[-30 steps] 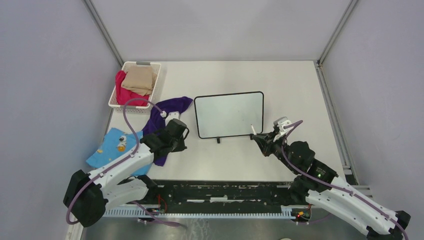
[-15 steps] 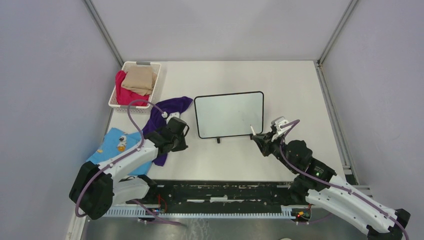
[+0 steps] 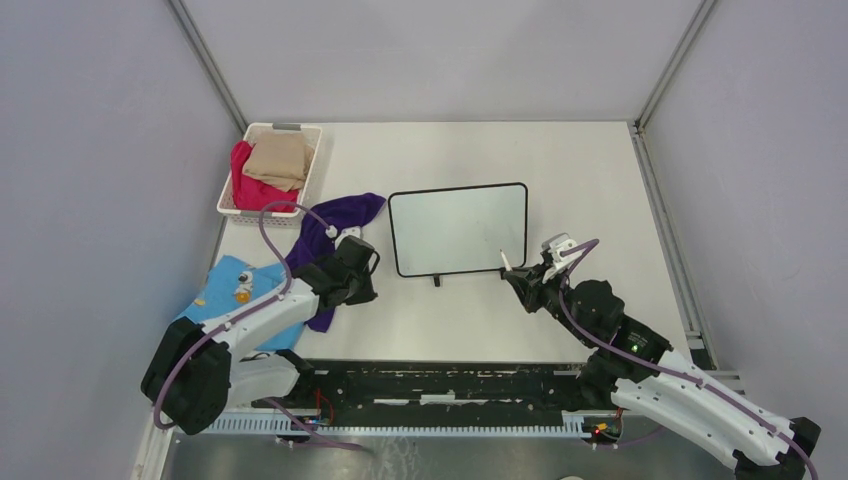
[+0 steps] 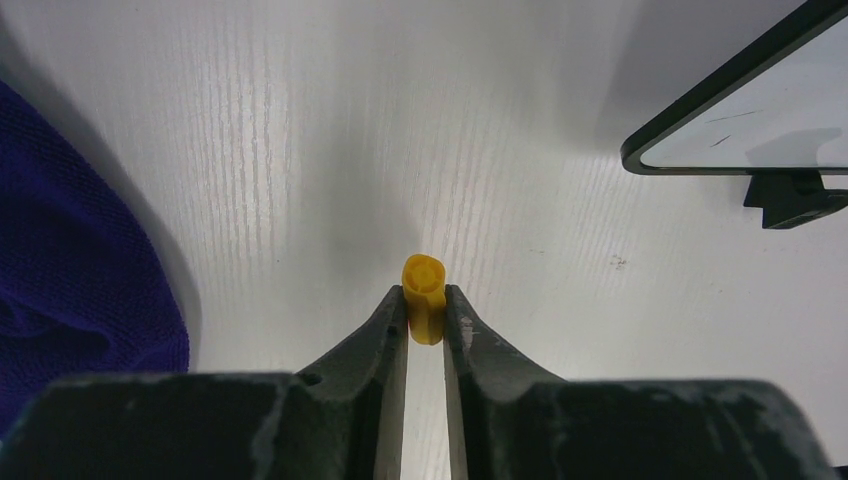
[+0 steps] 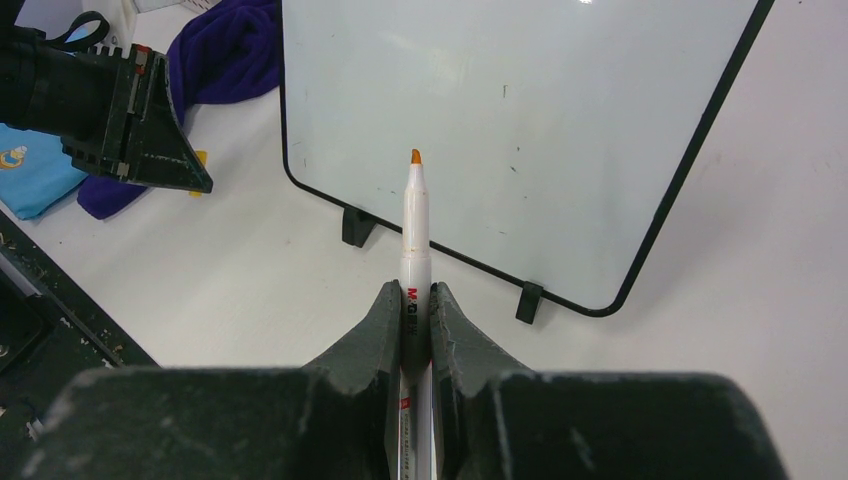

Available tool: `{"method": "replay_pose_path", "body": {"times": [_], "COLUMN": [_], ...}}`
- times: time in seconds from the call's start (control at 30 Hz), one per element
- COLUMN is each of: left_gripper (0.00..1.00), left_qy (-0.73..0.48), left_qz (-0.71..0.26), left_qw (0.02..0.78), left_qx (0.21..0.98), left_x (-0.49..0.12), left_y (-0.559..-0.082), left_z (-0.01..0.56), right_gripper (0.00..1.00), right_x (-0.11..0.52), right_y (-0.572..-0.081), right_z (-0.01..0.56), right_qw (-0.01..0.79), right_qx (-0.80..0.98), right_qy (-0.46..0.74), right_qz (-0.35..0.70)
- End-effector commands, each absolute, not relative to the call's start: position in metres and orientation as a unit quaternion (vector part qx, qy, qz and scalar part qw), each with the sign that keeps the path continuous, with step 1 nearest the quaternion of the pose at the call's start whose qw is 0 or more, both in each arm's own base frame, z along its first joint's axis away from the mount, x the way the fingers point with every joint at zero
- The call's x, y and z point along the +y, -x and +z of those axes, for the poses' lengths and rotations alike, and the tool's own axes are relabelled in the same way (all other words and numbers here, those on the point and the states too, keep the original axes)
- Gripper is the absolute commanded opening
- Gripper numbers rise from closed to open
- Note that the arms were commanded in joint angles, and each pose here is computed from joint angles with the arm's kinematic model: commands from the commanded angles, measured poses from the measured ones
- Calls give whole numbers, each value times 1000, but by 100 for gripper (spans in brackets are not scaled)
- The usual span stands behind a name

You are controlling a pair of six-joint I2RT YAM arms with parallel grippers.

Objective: Write a sentence on the whiteboard
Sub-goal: Place the pen cap at the center of the board.

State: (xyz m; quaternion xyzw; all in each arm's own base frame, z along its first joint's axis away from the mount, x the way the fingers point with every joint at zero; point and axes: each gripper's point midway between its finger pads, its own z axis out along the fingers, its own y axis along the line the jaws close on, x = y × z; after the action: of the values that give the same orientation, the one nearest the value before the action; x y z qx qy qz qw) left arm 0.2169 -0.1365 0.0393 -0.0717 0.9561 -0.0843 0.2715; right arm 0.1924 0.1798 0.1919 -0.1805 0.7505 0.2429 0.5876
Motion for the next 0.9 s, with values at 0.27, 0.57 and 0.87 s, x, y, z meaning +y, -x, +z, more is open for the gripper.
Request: {"method": "replay_pose_path", "body": {"times": [0.27,0.57,0.87], "left_gripper": [28,30,59], "left_qy": [84,93,45], "left_qz": [-93,-97,-199], "left_qw": [267,291,406], "left_qx": [956,947,891], "left_x": [-140,-139,-159], "left_y": [-220,-226,-241], "left_z": [32,47,149], "right_gripper": [0,0,0], "right_x": [179,177,199], "right_y": [-194,-191,-178], "right_z": [219,218,231], "right_qw": [611,611,604], "right_qx": [730,730,701], "right_qy": [165,160,221], "right_qz": [256,262,308]}}
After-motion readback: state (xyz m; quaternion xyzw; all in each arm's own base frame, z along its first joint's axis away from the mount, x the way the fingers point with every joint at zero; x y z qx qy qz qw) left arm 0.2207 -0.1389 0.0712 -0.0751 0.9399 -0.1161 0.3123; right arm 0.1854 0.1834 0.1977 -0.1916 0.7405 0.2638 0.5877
